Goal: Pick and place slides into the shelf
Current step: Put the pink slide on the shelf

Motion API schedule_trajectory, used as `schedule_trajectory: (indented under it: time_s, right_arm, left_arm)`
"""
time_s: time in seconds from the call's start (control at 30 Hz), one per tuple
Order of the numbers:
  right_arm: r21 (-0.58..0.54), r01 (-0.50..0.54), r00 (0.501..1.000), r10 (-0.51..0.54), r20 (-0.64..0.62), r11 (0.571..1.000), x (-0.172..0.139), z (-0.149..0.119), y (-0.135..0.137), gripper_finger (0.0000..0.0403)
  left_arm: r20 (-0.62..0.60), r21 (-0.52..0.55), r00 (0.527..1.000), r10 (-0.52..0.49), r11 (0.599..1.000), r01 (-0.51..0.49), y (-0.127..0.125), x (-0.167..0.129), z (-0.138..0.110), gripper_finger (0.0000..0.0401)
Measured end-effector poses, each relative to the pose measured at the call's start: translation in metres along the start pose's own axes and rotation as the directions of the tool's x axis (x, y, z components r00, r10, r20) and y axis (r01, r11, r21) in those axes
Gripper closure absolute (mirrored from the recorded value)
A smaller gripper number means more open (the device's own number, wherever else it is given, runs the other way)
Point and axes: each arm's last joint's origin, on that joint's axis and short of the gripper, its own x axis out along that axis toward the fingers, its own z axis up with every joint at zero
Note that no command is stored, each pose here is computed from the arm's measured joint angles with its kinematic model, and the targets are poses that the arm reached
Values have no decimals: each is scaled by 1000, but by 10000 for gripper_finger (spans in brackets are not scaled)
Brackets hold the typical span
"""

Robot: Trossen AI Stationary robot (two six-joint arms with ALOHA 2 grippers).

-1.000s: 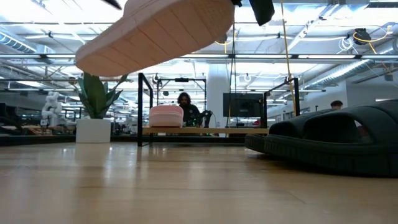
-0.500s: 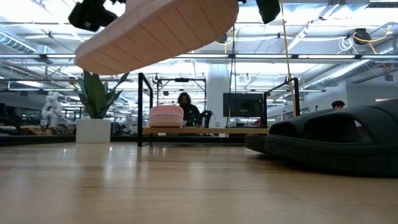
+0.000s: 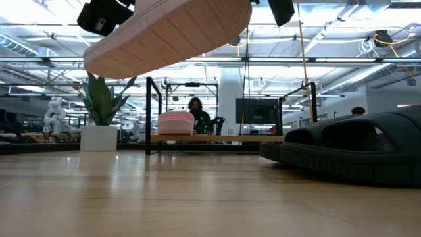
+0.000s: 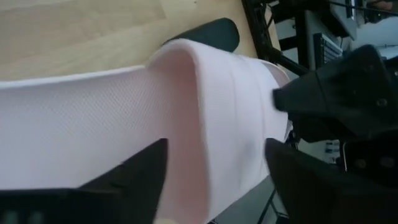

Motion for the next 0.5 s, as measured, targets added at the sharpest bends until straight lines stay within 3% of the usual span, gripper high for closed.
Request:
schedule_trajectory:
  time_s: [0.4, 0.5]
  right_arm:
    - [-13, 14, 1000, -14, 11, 1000, 0, 2, -2, 403]
    - [-17, 34, 999, -33, 18, 999, -1, 3, -4, 403]
  left_arm:
    - [-14, 49, 998, -66, 997, 67, -6, 0, 2, 382]
    - [-29, 58, 995, -93, 994, 94, -8, 0, 2, 393]
